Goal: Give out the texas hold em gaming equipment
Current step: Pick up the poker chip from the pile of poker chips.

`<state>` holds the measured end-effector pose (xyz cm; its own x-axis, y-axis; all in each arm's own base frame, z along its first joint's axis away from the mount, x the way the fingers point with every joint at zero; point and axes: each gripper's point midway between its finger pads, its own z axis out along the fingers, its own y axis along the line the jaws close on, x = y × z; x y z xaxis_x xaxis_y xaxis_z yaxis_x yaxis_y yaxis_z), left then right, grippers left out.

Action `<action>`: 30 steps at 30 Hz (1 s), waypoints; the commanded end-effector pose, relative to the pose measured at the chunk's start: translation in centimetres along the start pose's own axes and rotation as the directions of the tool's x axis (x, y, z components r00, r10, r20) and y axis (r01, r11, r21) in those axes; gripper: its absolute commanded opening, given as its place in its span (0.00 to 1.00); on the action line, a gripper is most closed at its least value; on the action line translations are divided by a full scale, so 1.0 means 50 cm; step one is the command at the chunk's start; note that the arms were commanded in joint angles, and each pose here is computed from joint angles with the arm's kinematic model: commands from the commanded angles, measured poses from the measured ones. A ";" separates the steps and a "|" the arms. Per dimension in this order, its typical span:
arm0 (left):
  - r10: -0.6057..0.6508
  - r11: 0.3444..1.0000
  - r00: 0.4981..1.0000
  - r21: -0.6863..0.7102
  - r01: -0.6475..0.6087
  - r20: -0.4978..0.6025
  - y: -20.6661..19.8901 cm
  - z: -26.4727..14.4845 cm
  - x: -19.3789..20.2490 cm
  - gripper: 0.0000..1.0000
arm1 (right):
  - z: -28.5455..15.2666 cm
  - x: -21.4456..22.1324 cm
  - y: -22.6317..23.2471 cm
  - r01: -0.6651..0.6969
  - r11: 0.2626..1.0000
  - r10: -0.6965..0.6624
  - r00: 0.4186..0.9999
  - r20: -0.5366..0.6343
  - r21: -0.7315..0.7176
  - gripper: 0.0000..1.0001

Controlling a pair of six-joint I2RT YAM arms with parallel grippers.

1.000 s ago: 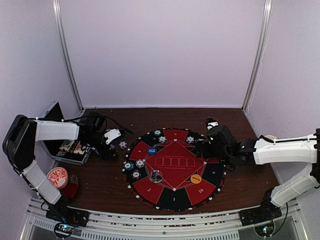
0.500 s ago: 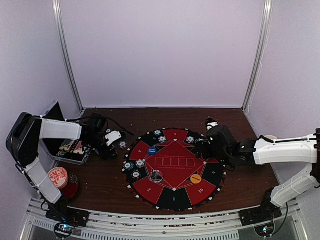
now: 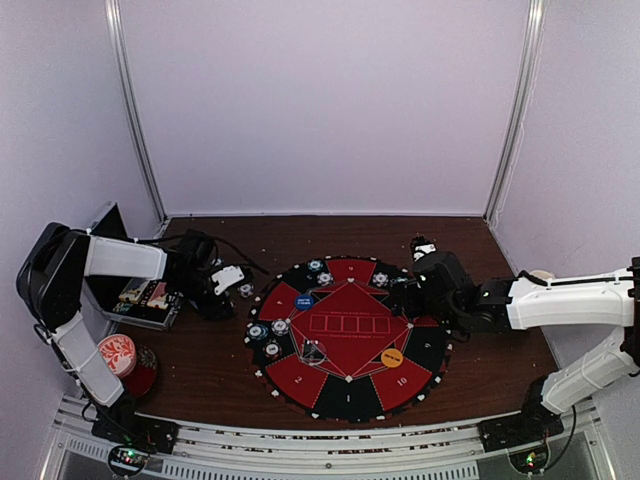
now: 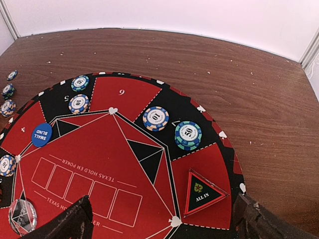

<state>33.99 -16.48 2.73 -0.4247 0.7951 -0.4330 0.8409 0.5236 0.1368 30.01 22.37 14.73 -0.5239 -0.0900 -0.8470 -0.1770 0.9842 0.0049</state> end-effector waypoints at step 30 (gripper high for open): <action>0.020 0.999 0.987 -0.048 -0.012 0.161 0.050 -0.097 -0.132 0.22 | -0.005 -0.012 0.005 0.004 1.000 -0.004 1.000 0.016 0.000 1.00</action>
<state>35.78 -17.29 8.06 -0.3734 0.7719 -0.5145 0.8226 0.5319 0.2010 30.01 22.37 14.72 -0.5241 -0.0906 -0.8468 -0.1772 0.9842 0.0044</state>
